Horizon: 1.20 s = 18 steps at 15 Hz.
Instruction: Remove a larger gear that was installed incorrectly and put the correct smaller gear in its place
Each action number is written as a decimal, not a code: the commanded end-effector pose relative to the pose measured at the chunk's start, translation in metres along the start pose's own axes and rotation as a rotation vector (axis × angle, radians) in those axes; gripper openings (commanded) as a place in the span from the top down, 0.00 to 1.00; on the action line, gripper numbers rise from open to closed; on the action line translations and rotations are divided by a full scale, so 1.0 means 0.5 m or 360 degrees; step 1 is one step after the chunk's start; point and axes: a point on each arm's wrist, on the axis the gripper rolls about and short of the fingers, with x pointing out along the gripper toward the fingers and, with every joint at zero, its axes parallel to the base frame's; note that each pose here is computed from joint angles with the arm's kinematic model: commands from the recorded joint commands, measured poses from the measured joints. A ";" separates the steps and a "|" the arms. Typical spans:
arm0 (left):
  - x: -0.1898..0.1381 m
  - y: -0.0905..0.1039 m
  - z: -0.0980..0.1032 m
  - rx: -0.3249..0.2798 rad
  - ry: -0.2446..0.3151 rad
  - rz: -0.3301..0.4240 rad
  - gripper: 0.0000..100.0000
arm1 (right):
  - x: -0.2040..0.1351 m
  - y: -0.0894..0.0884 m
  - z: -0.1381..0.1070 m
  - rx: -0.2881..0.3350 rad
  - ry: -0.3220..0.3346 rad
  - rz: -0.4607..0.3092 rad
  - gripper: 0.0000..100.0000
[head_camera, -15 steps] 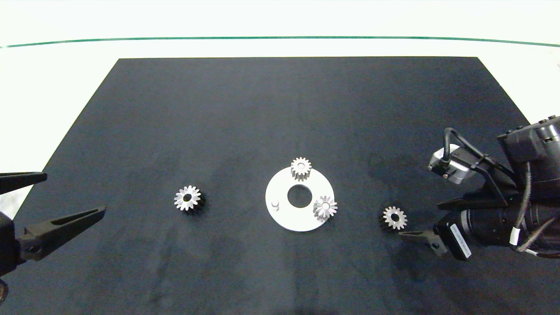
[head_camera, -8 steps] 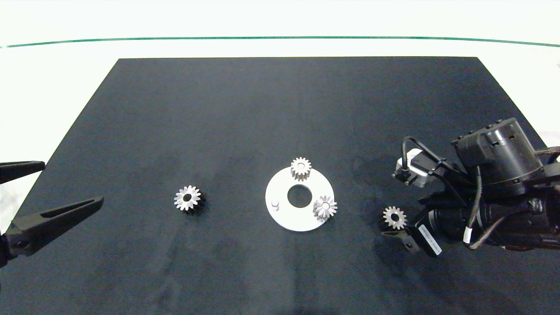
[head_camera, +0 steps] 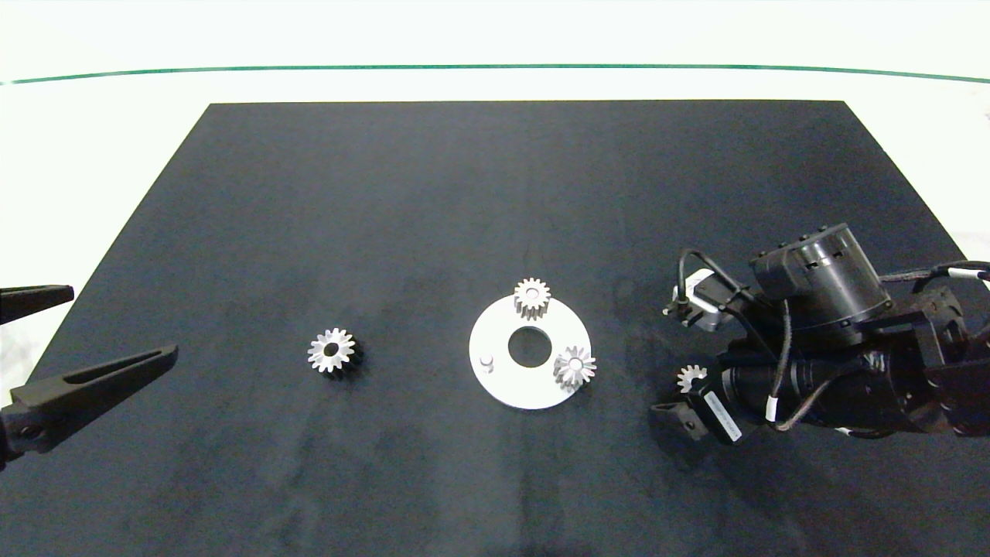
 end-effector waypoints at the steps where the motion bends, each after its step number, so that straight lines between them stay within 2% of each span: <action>1: 0.002 0.000 -0.001 0.0003 0.0006 -0.0002 0.00 | 0.006 0.000 0.000 0.0000 0.0012 -0.0002 0.04; 18: 0.003 0.000 -0.002 -0.0003 0.0013 -0.0004 0.00 | 0.003 -0.001 -0.002 0.0053 0.0015 -0.0005 0.39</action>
